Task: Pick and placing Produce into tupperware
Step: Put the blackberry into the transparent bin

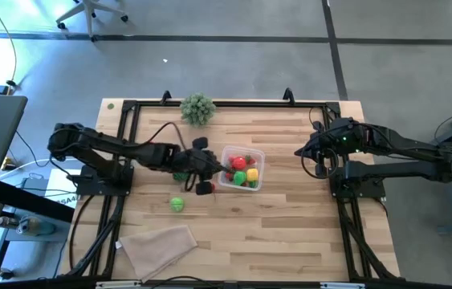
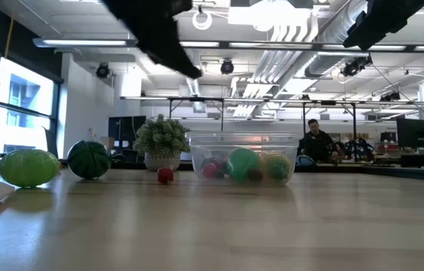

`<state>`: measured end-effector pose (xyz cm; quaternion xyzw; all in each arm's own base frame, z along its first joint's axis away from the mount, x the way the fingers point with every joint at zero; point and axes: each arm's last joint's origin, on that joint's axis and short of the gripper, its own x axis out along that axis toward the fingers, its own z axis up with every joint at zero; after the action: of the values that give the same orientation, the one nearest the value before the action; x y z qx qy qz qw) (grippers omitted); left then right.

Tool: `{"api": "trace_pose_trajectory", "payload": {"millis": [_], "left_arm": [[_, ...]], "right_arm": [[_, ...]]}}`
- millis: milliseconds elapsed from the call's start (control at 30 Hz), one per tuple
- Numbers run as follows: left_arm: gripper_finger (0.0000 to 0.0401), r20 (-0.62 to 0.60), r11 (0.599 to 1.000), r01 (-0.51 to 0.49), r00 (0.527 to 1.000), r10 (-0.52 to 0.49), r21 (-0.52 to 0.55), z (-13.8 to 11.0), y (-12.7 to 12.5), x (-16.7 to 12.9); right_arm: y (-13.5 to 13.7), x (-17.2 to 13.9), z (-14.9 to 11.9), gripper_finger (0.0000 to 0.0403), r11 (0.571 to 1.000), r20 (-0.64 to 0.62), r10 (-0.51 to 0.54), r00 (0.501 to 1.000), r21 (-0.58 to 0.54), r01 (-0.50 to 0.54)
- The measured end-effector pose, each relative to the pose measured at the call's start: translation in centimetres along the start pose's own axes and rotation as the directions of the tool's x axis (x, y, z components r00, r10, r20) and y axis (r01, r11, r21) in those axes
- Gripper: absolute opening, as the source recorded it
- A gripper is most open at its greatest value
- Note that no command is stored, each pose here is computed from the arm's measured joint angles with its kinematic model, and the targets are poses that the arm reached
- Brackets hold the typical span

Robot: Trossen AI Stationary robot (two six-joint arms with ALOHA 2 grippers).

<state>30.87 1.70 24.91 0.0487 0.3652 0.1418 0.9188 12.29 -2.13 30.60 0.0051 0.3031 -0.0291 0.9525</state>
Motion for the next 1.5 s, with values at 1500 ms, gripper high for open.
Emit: {"api": "trace_pose_trajectory", "payload": {"millis": [1500], "left_arm": [[0.0112, -0.433, 0.985, 0.173, 0.89, -0.145, 0.026, 1.2, 0.5, 11.8]], "right_arm": [[0.0, 0.0, 0.0, 0.0002, 1.0, 0.0, 0.0, 1.0, 0.0, 0.0]]}}
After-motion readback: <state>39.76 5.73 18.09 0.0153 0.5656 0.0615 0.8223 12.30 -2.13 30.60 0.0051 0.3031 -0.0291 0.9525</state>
